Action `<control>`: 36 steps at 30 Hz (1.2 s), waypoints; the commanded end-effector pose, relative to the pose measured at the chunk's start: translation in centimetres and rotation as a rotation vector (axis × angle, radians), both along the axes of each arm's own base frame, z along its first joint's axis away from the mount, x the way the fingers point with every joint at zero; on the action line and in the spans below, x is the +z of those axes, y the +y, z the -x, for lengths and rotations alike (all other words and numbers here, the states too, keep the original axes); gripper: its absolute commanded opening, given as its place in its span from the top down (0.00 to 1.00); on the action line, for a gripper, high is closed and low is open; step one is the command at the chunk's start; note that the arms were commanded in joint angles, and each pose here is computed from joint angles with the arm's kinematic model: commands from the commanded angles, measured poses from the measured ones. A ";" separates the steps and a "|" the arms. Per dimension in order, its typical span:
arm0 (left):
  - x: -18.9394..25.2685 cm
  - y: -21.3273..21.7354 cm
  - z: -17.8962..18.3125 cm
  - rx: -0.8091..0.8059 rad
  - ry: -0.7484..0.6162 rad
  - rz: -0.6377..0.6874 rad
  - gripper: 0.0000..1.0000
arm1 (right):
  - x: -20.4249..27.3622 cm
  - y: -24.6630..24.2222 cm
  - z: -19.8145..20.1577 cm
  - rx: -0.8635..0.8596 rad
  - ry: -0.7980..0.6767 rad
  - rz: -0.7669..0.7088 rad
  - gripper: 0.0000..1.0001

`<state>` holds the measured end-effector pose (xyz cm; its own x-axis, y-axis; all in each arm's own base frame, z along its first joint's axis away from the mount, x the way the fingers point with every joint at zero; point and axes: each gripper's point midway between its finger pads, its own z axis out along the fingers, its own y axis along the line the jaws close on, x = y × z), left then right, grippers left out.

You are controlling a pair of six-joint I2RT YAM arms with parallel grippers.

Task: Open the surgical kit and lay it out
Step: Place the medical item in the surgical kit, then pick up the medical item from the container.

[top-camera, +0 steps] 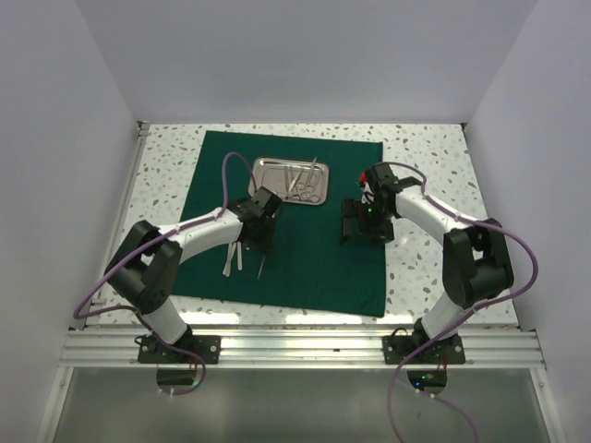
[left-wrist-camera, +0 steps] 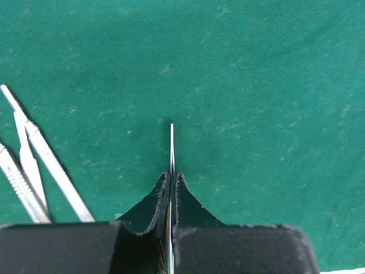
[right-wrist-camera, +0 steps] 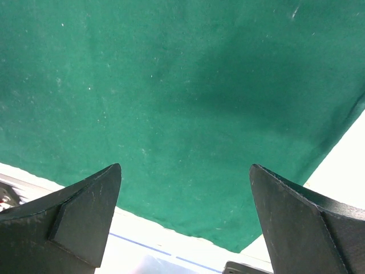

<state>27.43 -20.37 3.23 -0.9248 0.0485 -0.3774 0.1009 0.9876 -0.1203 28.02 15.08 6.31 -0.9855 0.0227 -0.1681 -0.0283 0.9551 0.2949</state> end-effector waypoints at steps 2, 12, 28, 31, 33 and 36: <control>1.6 -2.1 -2.4 0.043 -0.127 0.077 1.00 | 1.0 0.9 -0.1 -0.004 -0.025 -0.066 0.02; 4.4 -2.9 -3.9 0.023 -0.147 0.067 0.77 | 1.0 0.3 -0.3 -0.010 -0.033 -0.033 0.02; 8.4 -6.1 -17.1 -0.030 -0.258 0.012 0.75 | 2.8 -1.1 -1.4 -0.007 -0.108 0.044 0.02; 7.4 -5.5 -20.1 -0.008 -0.256 0.002 0.75 | 3.1 -1.9 -1.2 0.005 -0.121 0.088 0.02; 7.9 -5.1 -21.9 0.008 -0.274 0.012 0.75 | 3.1 -2.5 -1.1 0.005 -0.127 0.113 0.02; 7.1 -5.0 -23.5 -0.004 -0.281 0.001 0.75 | 3.0 -2.9 -0.9 0.004 -0.130 0.134 0.02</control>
<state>49.46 -25.64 8.72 -0.8038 0.0222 -0.5944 0.1012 0.9898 -0.0999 28.41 13.11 7.58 -0.9716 0.0088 -0.2367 -0.0394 0.9794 0.1982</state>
